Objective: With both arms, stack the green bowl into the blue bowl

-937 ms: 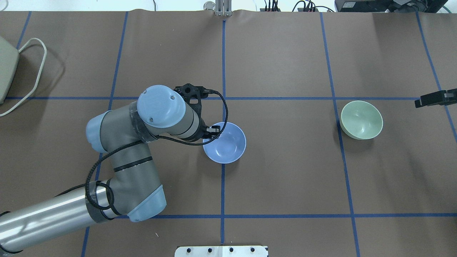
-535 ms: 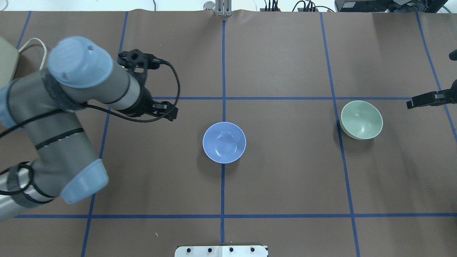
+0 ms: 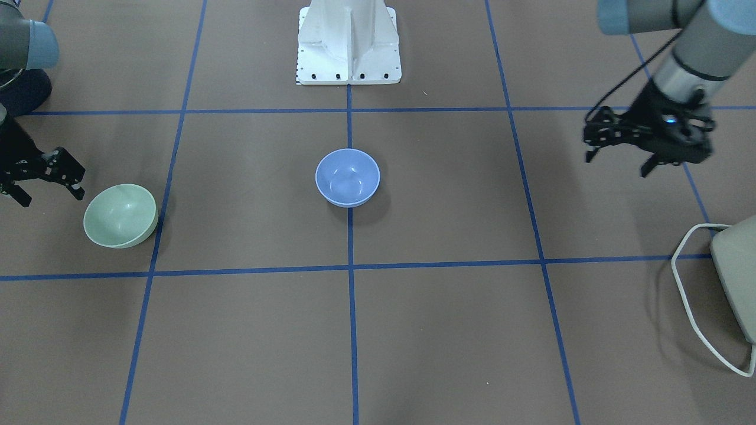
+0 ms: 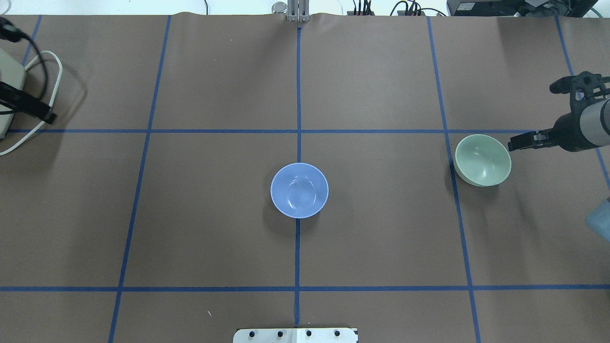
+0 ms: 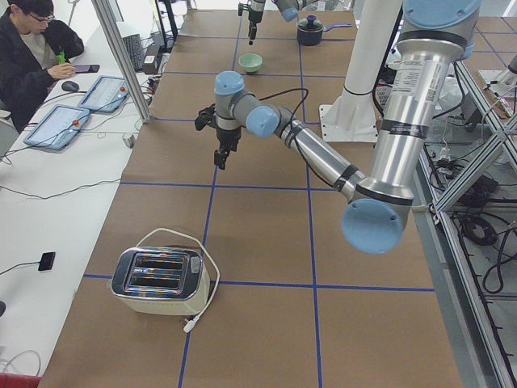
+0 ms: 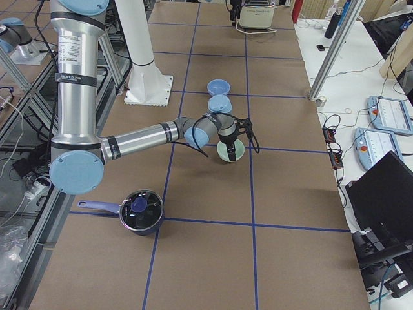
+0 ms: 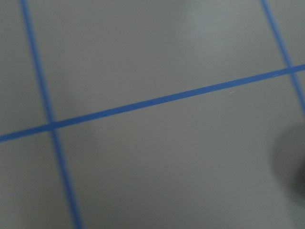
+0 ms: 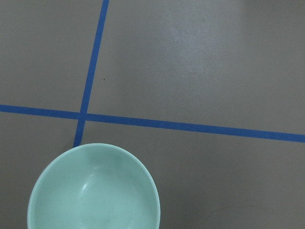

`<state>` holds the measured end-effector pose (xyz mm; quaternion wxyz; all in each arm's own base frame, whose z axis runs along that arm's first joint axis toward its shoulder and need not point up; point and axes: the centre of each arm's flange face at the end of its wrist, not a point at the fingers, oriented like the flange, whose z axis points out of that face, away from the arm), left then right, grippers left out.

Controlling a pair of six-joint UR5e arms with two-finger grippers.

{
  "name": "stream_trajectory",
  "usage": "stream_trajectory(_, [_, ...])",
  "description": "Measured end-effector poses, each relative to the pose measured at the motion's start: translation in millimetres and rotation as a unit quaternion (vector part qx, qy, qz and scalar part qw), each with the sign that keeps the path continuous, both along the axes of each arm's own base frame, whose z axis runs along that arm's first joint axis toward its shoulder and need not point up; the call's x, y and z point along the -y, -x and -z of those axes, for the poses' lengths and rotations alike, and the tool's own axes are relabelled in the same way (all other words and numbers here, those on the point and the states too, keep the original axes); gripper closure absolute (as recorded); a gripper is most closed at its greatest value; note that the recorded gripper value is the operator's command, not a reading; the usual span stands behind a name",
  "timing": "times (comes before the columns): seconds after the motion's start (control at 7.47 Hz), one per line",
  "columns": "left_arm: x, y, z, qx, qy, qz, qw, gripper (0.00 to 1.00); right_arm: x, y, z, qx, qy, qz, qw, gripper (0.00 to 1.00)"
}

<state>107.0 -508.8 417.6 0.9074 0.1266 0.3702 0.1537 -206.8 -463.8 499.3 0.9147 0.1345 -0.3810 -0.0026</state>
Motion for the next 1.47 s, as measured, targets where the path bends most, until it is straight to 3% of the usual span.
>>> stream_trajectory(0.27, [-9.1,131.4,-117.3,0.02,-0.019,-0.027,0.9993,0.02,12.4,15.8,-2.7,-0.002,0.0,0.008,1.0,0.13])
stream_trajectory(0.4, [-19.4,181.5,-172.0,0.027,-0.027,-0.045,0.9982,0.02,20.2,22.9,-4.0,-0.003,0.002,0.011,0.9999,0.23])
stream_trajectory(0.54, [-34.2,214.4,-212.5,0.028,-0.028,-0.055,0.9977,0.02,28.9,29.8,-5.9,-0.004,0.004,0.012,0.9999,0.4])
stream_trajectory(0.67, [-49.6,230.2,-236.9,0.027,-0.022,-0.055,0.9979,0.02,35.7,36.2,-9.2,-0.006,0.007,0.014,0.9999,0.5])
stream_trajectory(0.8, [-59.3,235.9,-248.3,0.025,-0.017,-0.055,0.998,0.02,38.7,43.4,-11.8,-0.007,0.009,0.018,0.9998,0.5])
stream_trajectory(1.07, [-65.4,238.2,-254.1,0.024,-0.014,-0.054,0.9982,0.02,34.2,52.9,-18.4,-0.01,0.014,0.027,0.9995,0.64])
stream_trajectory(1.2, [-66.0,238.2,-255.3,0.024,-0.013,-0.054,0.9982,0.02,31.1,54.8,-20.9,-0.01,0.017,0.031,0.9993,0.64])
stream_trajectory(1.34, [-66.3,238.3,-255.9,0.023,-0.012,-0.054,0.9982,0.02,27.6,55.2,-25.0,-0.012,0.02,0.034,0.9991,0.72])
stream_trajectory(1.47, [-67.0,238.3,-256.7,0.023,-0.012,-0.054,0.9982,0.02,24.0,54.2,-29.5,-0.014,0.023,0.036,0.999,0.98])
